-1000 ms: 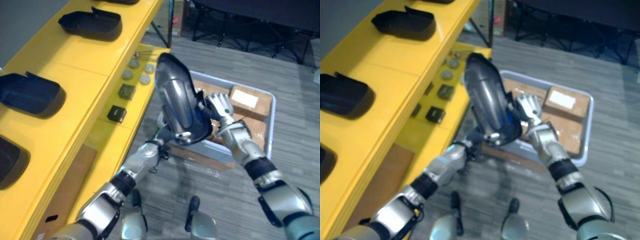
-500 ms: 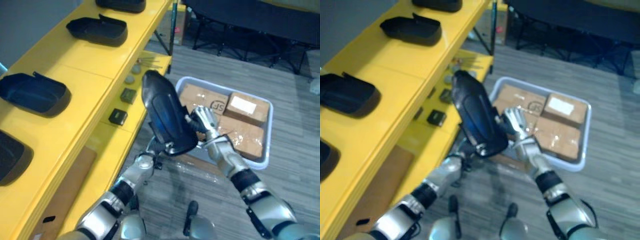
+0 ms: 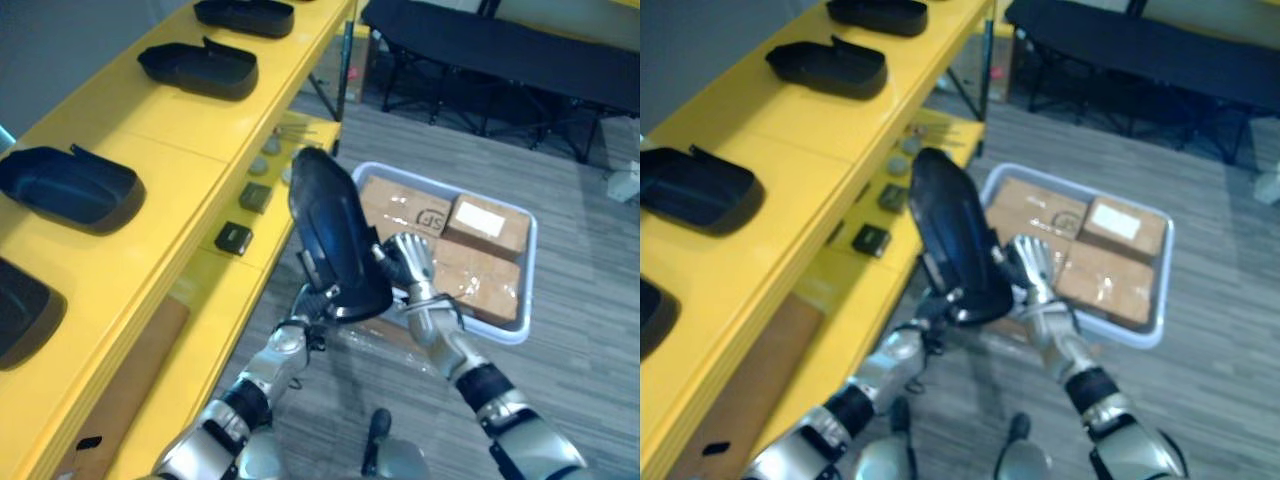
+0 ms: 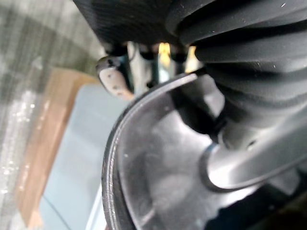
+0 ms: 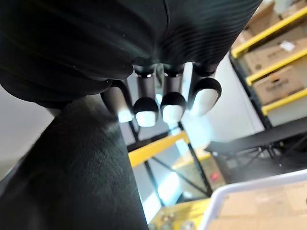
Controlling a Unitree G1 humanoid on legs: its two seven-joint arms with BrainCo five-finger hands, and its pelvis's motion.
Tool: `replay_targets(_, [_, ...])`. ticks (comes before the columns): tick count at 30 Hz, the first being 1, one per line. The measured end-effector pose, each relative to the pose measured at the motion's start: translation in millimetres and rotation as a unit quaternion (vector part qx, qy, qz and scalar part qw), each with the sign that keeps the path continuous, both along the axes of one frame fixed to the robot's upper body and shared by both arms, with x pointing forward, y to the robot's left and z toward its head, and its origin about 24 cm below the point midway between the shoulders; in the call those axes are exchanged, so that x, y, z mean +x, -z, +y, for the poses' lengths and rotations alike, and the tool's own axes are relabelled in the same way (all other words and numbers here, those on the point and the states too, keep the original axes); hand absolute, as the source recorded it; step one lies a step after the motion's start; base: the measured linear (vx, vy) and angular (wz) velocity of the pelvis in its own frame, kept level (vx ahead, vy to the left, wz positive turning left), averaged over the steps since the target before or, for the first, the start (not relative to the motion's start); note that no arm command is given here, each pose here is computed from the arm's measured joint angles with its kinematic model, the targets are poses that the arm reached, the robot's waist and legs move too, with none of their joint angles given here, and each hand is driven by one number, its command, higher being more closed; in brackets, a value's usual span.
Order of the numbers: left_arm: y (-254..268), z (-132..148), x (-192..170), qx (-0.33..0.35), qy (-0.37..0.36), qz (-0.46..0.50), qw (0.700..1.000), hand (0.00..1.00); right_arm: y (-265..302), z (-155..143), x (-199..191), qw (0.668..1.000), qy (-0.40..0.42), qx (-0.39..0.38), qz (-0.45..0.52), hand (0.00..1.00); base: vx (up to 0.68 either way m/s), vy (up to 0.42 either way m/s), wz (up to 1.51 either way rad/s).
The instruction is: Walk over and take plastic housings, then place them on the shelf
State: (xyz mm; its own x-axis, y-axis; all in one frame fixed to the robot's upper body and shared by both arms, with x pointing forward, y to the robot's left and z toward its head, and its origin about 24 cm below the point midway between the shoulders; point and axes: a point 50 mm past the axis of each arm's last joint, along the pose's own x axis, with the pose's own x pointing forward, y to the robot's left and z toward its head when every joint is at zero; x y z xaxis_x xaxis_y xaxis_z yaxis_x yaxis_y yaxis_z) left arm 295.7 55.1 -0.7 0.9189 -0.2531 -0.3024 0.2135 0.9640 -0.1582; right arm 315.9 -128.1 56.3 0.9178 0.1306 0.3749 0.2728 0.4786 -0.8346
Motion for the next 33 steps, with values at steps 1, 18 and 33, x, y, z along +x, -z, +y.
replay_targets(1, [-0.2,-2.5,-1.1,-0.001,0.005,-0.003,1.0,1.0,0.6,0.0,-1.3,1.0,0.004,0.013,-0.002,0.0,0.0,0.0,0.0])
replay_targets(18, [-67.3,35.6,-1.2,0.031,-0.202,-0.237,0.95,1.0,-40.2,17.5,-79.6,0.93,-0.167,0.3,-0.132,0.0,0.02,-0.007,-0.02])
replay_targets(33, [-53.2,120.1,-49.0,0.204,-0.444,-0.265,0.832,1.0,-75.3,-92.6,-119.2,0.799,-0.072,0.537,-0.261,0.0,-0.02,0.001,-0.07])
